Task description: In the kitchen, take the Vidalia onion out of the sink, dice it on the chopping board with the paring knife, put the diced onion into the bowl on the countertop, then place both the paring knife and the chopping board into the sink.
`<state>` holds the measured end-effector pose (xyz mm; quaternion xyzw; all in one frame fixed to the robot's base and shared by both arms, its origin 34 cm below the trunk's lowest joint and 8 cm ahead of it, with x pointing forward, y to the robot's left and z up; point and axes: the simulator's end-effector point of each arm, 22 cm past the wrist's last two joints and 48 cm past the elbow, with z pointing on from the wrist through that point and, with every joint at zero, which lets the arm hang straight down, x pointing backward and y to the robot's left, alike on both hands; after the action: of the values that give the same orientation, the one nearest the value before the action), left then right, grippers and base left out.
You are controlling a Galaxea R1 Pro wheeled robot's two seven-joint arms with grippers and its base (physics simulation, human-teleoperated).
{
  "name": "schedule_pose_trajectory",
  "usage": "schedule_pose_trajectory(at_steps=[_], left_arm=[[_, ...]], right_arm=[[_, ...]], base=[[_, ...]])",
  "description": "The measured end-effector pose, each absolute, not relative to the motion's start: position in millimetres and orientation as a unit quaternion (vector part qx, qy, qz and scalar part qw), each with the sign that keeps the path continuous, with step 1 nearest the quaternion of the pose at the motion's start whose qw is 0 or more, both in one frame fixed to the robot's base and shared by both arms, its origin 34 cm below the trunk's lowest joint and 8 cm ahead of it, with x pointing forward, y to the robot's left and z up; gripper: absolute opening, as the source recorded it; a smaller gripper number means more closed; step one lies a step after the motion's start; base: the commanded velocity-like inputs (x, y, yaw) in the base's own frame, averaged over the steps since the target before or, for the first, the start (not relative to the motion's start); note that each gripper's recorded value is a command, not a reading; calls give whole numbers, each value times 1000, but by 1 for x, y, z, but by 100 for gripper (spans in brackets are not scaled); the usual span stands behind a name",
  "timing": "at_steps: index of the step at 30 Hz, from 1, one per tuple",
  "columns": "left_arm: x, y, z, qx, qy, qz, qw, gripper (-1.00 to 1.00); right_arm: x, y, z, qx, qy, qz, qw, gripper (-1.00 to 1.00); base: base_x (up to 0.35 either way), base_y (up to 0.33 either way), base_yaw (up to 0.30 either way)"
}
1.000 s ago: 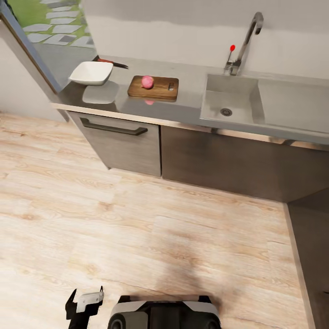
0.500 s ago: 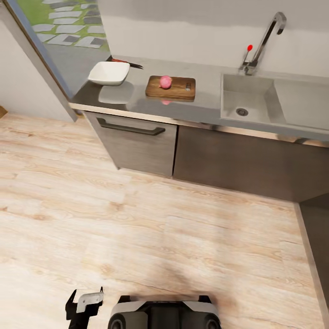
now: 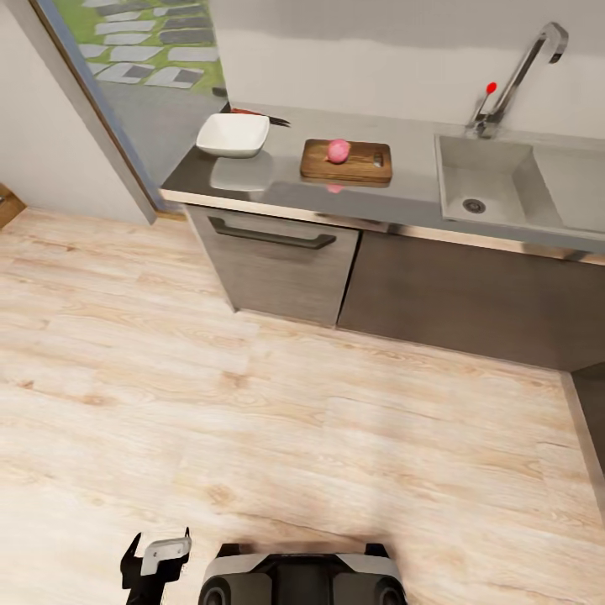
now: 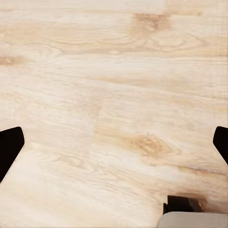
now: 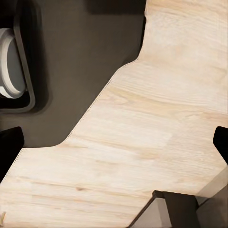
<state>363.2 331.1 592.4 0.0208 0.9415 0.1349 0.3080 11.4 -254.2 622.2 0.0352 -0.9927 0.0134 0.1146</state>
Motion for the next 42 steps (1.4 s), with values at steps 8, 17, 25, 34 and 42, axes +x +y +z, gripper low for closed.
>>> schedule_pose_trajectory(at_steps=[8, 17, 25, 34, 42], left_arm=[[361, 331, 591, 22, 943, 135, 303, 100], [360, 331, 590, 22, 944, 135, 300, 100], [363, 331, 592, 22, 943, 136, 303, 100], [366, 332, 593, 23, 944, 137, 300, 100], [370, 331, 596, 22, 942, 136, 304, 100]], right_arm=[[11, -254, 622, 35, -993, 13, 115, 100], [11, -249, 622, 32, -993, 9, 116, 100], [13, -235, 622, 27, -993, 1, 112, 100], [38, -236, 618, 25, -998, 2, 60, 100], [53, -238, 616, 23, -999, 3, 31, 100]], base=[[0, 300, 0], [0, 300, 0], [0, 300, 0], [0, 300, 0], [0, 300, -96]])
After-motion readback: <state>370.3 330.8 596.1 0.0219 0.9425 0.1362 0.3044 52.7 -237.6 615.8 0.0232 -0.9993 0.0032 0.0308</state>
